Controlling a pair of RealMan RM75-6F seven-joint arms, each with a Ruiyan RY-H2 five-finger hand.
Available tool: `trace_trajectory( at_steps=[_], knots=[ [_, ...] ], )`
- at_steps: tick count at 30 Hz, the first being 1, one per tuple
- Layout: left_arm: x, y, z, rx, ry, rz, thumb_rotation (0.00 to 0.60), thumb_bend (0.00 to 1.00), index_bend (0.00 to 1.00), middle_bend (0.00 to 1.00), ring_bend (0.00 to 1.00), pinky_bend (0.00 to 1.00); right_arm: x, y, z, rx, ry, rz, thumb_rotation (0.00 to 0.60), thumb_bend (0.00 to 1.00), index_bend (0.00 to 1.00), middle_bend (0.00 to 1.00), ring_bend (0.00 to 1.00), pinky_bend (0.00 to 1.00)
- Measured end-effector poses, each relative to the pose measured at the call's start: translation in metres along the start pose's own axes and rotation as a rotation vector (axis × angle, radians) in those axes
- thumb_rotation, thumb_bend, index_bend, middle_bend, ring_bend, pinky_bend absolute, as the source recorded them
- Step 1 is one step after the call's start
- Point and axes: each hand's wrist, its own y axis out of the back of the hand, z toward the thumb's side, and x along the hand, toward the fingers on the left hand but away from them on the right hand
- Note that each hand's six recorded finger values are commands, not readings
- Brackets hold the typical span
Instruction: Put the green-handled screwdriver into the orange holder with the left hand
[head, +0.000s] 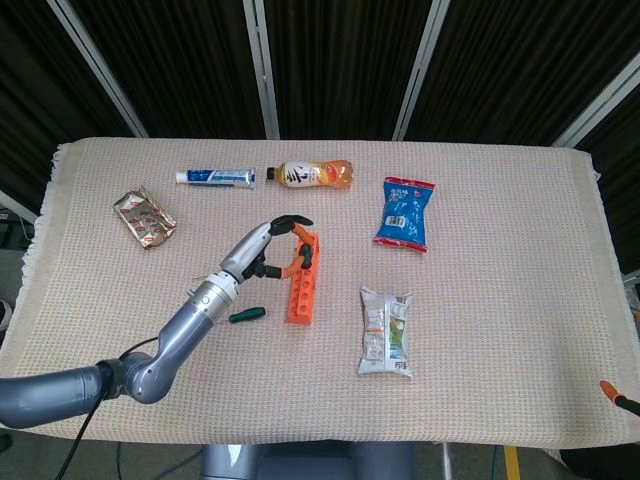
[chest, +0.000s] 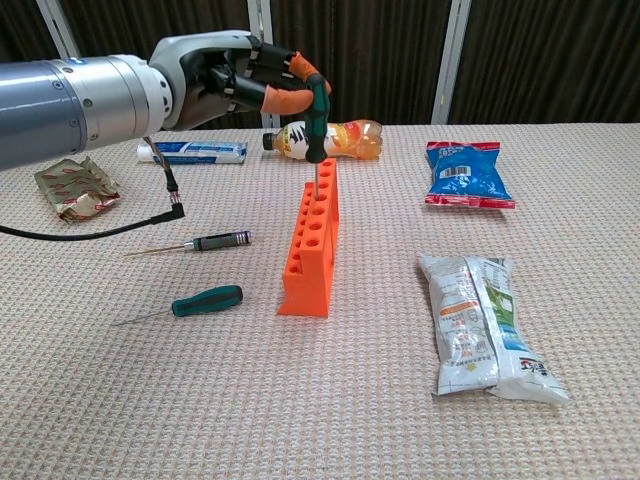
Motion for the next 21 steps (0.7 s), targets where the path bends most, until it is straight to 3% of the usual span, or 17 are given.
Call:
trace_trajectory(
  at_steps=[21],
  knots=[
    [-0.004,-0.011,-0.019,-0.018,0.025,-0.003,0.600,0.62,0.56,0.17,0.08,0.06,-0.001,0.000,-0.002,0.000,-0.008,0.003,0.600,0.00,0.08,0.10,0.00,0.08]
  ],
)
